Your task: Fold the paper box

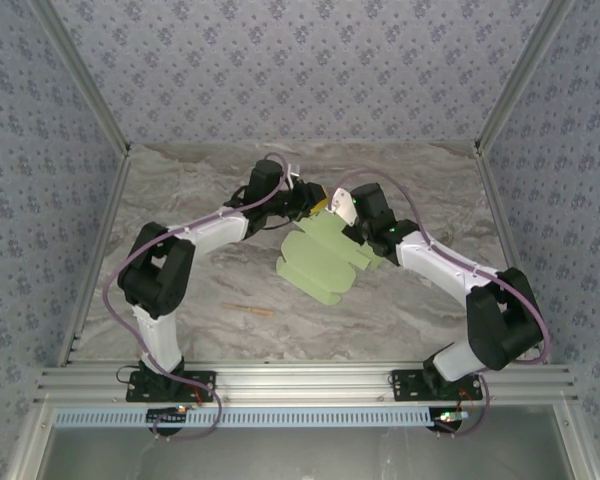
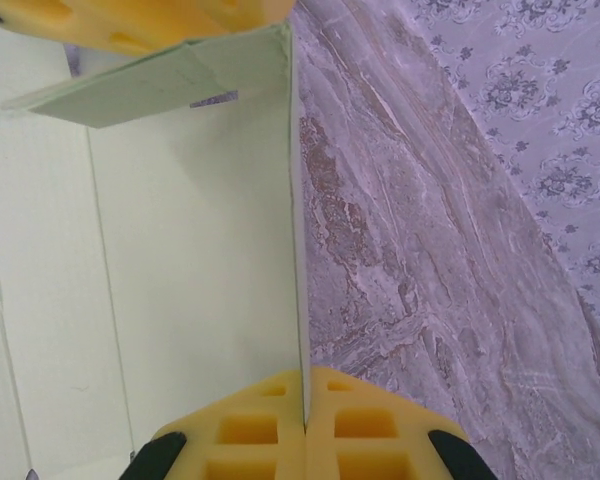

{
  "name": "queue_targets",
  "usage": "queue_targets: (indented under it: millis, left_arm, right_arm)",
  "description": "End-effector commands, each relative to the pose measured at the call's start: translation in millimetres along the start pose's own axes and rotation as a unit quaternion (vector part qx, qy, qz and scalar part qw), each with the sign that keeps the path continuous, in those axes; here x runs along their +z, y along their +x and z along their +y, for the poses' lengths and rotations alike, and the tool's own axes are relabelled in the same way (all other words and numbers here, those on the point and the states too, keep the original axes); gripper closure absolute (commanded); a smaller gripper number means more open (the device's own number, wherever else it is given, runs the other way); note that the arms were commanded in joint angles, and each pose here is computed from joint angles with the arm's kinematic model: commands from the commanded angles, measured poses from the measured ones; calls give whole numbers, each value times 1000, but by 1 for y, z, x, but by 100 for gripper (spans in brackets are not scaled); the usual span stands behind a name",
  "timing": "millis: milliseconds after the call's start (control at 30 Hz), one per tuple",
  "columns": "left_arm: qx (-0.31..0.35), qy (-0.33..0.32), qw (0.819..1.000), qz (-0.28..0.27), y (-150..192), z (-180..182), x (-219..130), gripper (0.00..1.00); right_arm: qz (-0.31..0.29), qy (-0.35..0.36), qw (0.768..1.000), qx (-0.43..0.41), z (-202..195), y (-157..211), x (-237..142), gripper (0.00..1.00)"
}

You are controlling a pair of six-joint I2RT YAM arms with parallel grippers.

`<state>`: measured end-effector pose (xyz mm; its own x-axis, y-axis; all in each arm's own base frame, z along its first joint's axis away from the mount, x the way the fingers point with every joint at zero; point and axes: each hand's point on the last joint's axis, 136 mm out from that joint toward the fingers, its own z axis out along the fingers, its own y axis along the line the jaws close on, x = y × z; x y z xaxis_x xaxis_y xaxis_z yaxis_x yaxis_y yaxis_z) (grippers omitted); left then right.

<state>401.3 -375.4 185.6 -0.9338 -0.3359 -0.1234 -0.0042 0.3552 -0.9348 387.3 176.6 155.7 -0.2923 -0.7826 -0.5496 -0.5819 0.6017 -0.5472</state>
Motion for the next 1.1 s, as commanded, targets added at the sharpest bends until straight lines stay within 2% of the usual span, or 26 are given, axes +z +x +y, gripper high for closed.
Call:
queue_targets:
  millis: [0, 300, 533, 700, 867, 967, 1067]
  left_arm:
    - [4, 7, 1000, 29, 18, 1, 12, 80]
    - [-3, 14, 1000, 28, 18, 1, 17, 82]
    - [12, 4, 1000, 6, 5, 7, 1, 75]
    - [91, -28, 995, -12, 1, 14, -35, 62]
    - [192, -77, 978, -5, 23, 39, -66, 54]
    - [247, -104, 964, -6, 28, 66, -69, 51]
    - [290, -90, 953, 3, 31, 76, -58, 51]
  right_arm:
    - [-34, -1, 999, 31, -8, -22, -4, 98]
    - [-45, -16, 998, 42, -1, -30, -1, 98]
    - [-5, 8, 1000, 7, -11, -7, -1, 99]
    - [13, -10, 1000, -17, -19, 10, -12, 99]
    - [30, -47, 998, -15, -18, 18, -19, 99]
    - [25, -75, 997, 2, -16, 18, -22, 99]
    - [21, -104, 994, 14, -12, 16, -23, 99]
